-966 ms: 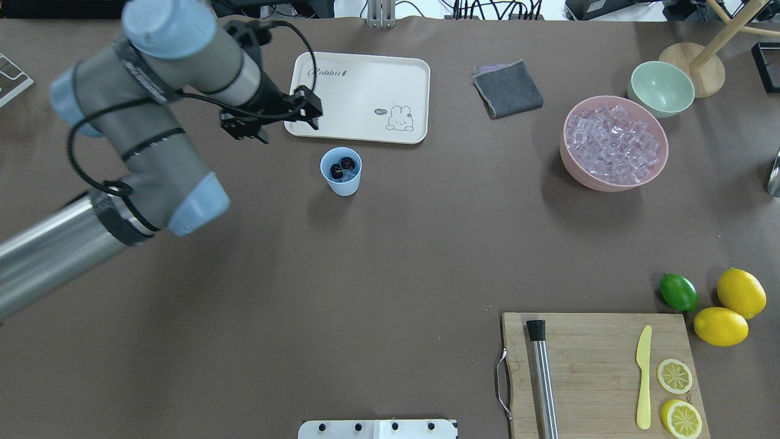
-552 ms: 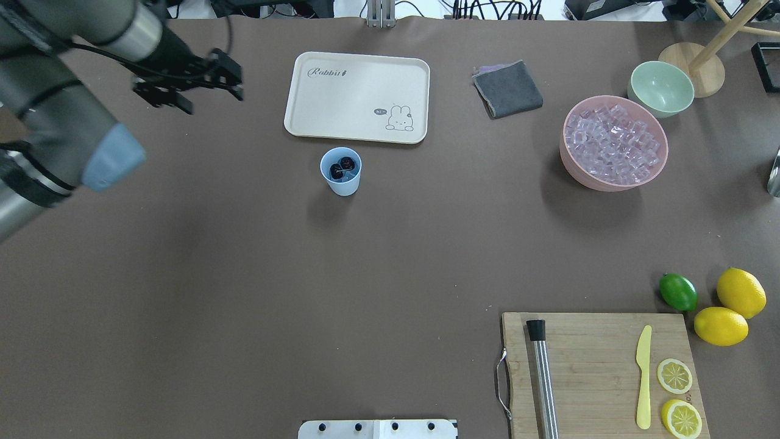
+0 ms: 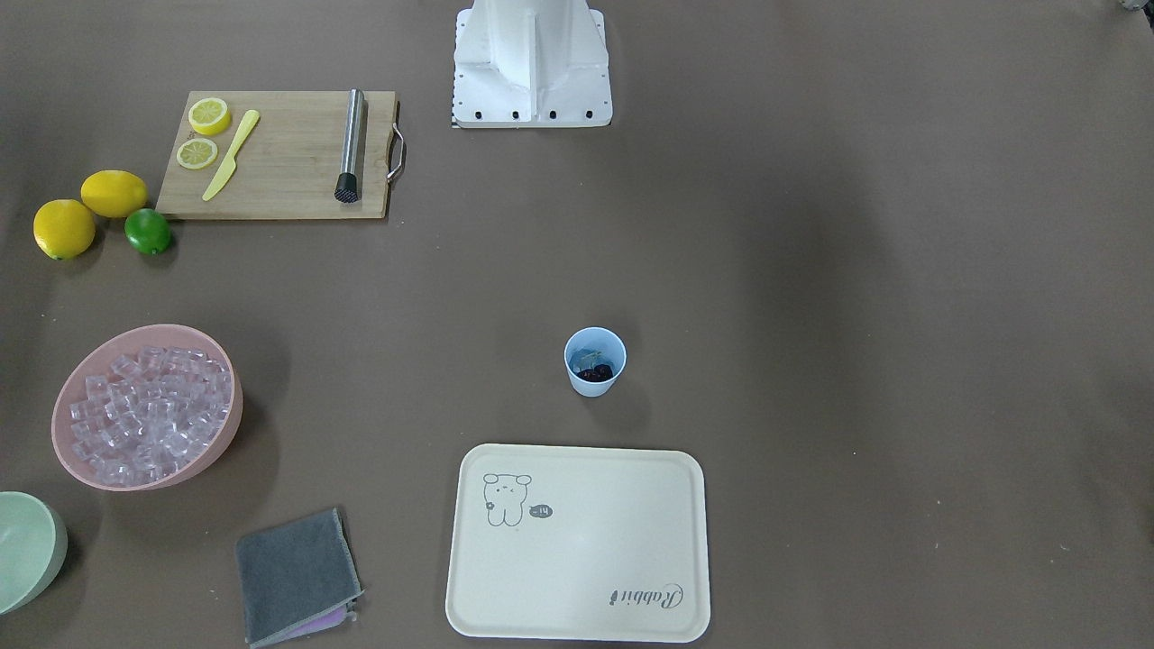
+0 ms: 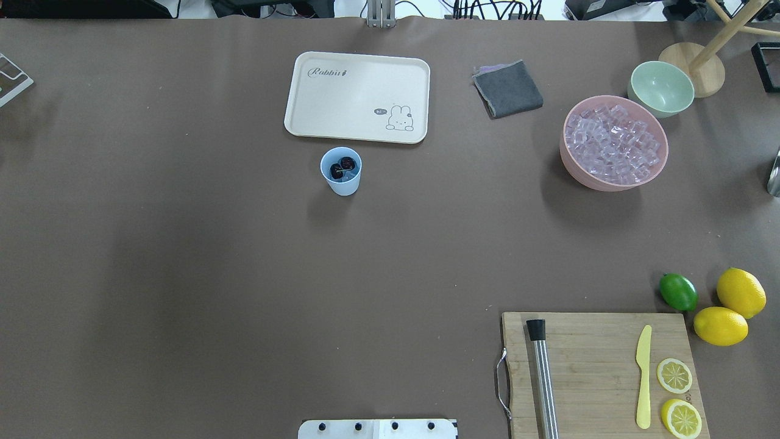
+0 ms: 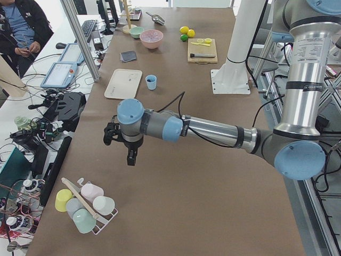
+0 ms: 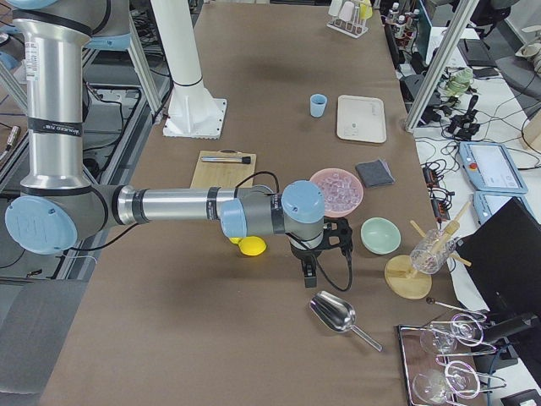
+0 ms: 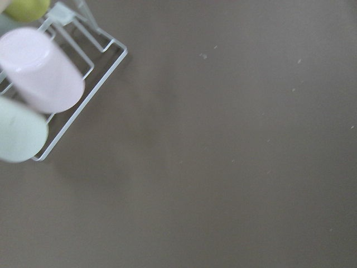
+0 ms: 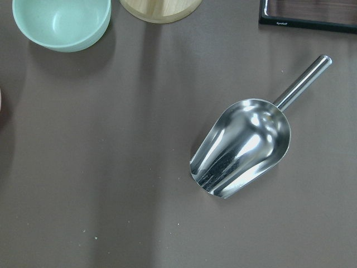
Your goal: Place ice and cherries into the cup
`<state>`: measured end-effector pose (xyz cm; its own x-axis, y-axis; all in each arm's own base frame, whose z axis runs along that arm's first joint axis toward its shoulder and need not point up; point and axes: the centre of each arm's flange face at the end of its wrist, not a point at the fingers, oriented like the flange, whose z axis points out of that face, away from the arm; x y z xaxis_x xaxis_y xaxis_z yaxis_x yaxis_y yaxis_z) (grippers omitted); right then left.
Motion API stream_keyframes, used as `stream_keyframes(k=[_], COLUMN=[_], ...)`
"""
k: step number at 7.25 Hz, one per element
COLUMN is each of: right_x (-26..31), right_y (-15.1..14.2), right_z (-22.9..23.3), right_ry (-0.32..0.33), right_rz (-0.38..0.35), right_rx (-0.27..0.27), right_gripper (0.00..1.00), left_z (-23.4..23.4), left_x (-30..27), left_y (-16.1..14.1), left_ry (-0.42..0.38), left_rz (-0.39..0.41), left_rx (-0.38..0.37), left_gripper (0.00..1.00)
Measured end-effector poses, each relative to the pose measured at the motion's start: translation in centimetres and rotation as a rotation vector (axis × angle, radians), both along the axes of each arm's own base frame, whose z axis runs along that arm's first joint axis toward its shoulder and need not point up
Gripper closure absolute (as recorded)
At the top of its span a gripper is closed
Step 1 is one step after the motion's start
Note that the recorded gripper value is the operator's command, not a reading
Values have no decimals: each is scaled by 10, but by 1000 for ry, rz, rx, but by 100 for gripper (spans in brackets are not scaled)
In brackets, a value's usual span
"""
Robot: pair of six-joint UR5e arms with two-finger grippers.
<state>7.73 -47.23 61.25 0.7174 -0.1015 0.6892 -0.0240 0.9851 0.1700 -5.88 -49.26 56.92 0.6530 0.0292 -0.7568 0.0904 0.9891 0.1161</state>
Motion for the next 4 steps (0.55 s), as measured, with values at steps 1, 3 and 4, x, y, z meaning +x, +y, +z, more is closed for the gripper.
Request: stream_keyframes(k=[1, 3, 4], right_x=[-3, -6, -7], right_y=[-1, 1, 2], right_z=[0, 2, 4], right_ry=[3, 8, 8], right_rz=[-6, -12, -13], right_rx=[0, -5, -12], right_gripper=[1, 1, 1], left_z=[12, 32, 41], left_x=[-9, -15, -14], left_y=[39, 63, 57], left_ry=[-4, -7, -8], left_rz=[-9, -16, -14], left_rx=[-9, -32, -19], left_gripper=[2, 2, 2])
